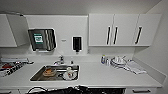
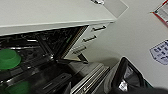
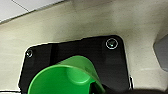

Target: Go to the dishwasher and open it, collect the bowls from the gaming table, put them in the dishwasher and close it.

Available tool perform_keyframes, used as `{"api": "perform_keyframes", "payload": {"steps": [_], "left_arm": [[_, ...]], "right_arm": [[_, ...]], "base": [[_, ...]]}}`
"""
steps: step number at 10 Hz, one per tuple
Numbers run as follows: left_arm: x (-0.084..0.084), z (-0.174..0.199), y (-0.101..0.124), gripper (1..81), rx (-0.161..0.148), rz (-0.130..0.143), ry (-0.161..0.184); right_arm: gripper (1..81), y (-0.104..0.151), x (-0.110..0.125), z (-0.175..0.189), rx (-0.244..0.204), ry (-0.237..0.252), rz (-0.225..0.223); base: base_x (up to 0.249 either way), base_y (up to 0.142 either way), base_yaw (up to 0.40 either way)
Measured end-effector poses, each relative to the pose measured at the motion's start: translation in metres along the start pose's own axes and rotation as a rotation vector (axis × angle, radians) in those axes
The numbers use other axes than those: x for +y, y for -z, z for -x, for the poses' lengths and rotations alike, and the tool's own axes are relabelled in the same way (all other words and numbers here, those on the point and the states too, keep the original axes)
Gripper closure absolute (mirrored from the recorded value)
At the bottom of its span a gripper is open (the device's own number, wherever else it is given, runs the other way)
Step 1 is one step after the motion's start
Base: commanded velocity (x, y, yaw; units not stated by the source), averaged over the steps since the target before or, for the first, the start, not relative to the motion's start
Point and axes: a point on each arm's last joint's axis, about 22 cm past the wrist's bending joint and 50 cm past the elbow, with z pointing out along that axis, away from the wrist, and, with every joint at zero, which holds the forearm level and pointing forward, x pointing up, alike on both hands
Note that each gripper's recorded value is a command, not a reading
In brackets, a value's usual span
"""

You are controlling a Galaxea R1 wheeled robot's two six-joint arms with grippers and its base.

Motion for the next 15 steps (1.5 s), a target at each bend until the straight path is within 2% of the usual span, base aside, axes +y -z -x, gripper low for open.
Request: {"api": "perform_keyframes", "payload": {"steps": [1, 2, 3, 4, 6, 8, 10, 11, 13, 14, 15], "left_arm": [[-0.024, 0.04, 0.009, 1.0, -0.029, -0.028, 0.035], [-0.044, 0.093, 0.015, 1.0, -0.072, -0.052, 0.081], [-0.049, 0.146, 0.015, 1.0, -0.114, -0.054, 0.12], [-0.046, 0.188, 0.014, 1.0, -0.139, -0.044, 0.145], [-0.055, 0.242, 0.023, 1.0, -0.144, -0.064, 0.171], [-0.06, 0.3, 0.025, 1.0, -0.151, -0.084, 0.214], [-0.069, 0.351, 0.028, 1.0, -0.159, -0.119, 0.246], [-0.076, 0.364, 0.028, 1.0, -0.152, -0.137, 0.243], [-0.078, 0.376, 0.017, 1.0, -0.132, -0.151, 0.238], [-0.079, 0.386, 0.013, 1.0, -0.133, -0.16, 0.244], [-0.083, 0.401, 0.013, 1.0, -0.147, -0.175, 0.248]], "right_arm": [[81.1, 0.003, 0.004, -0.003, 0.01, 0.0, -0.007], [81.1, 0.007, 0.008, -0.006, 0.019, 0.0, -0.017], [81.1, 0.011, 0.012, -0.009, 0.028, -0.001, -0.027], [81.1, 0.018, 0.018, -0.012, 0.04, -0.005, -0.042], [81.1, 0.029, 0.027, -0.017, 0.053, -0.01, -0.063], [81.1, 0.037, 0.022, -0.024, 0.06, -0.025, -0.1], [81.1, 0.047, 0.027, -0.05, 0.087, -0.051, -0.119], [81.1, 0.054, 0.031, -0.066, 0.104, -0.057, -0.126], [81.1, 0.067, 0.025, -0.09, 0.126, -0.076, -0.17], [81.1, 0.075, 0.019, -0.102, 0.136, -0.08, -0.195], [81.1, 0.086, 0.016, -0.118, 0.151, -0.084, -0.218]], "base": [[0.0, 0.0, 0.0], [0.0, 0.0, 0.0], [0.0, 0.0, 0.0], [0.0, 0.0, 0.0], [0.0, 0.0, 0.0], [0.0, 0.0, 0.0], [0.0, 0.0, 0.0], [0.0, 0.0, 0.0], [0.0, 0.0, 0.0], [0.0, 0.0, 0.0], [0.0, 0.0, 0.0]]}}
